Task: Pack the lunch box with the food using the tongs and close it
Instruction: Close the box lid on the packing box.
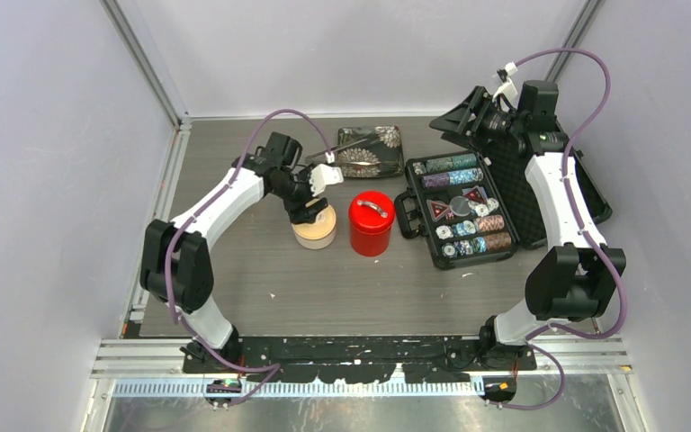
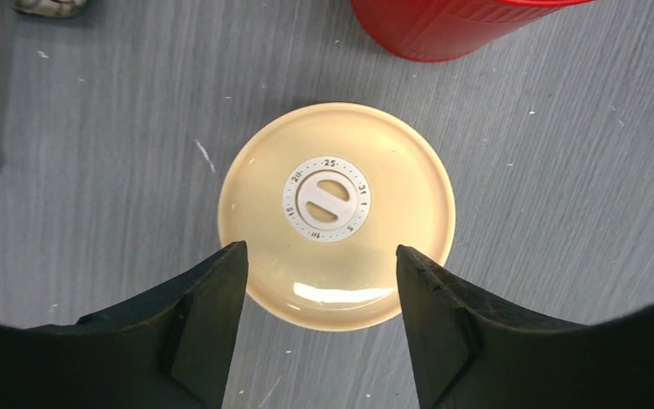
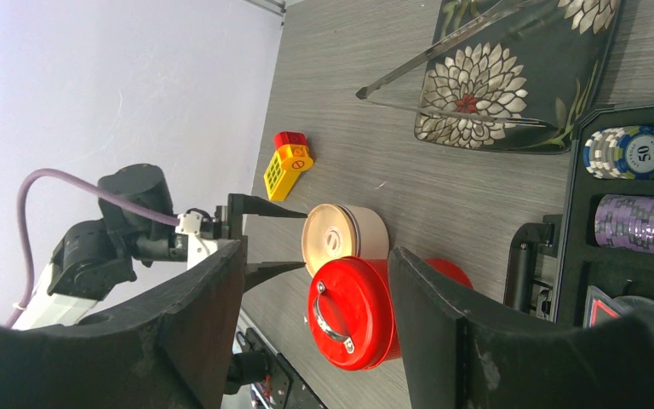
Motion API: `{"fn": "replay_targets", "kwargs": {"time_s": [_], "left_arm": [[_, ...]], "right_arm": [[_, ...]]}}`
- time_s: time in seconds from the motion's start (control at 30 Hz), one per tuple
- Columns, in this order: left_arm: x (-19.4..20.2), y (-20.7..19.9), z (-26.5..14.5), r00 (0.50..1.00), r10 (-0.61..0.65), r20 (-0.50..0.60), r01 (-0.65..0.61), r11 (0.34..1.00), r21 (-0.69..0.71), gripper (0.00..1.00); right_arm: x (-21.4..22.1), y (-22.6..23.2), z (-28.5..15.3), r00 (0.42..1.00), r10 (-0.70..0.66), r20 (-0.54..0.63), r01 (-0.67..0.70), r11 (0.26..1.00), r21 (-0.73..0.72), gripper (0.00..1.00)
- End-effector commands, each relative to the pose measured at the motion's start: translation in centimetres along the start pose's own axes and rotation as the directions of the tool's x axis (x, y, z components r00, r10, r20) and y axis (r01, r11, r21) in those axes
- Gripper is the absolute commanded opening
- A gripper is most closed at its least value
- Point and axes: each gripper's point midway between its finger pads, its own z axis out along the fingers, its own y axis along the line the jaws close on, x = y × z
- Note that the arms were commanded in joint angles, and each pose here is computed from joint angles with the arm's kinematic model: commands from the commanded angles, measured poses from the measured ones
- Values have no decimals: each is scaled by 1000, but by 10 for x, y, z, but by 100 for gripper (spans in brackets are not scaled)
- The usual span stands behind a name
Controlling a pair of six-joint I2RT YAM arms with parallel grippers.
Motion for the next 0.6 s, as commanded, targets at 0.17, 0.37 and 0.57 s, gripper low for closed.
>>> {"fn": "replay_targets", "kwargs": {"time_s": [0.17, 0.37, 0.57], "left_arm": [[-9, 12, -3, 982, 189, -6, -189, 981, -42, 70], [20, 8, 21, 983, 163, -85, -162, 987, 24, 70], [47, -35, 32, 988, 54, -143, -22, 975, 222, 68]], "right_arm": [[-11, 18, -9, 997, -64, 45, 65, 997, -28, 67], [-10, 19, -11, 996, -73, 44, 74, 997, -26, 67], [-9, 20, -13, 995, -88, 46, 90, 996, -22, 67]]}}
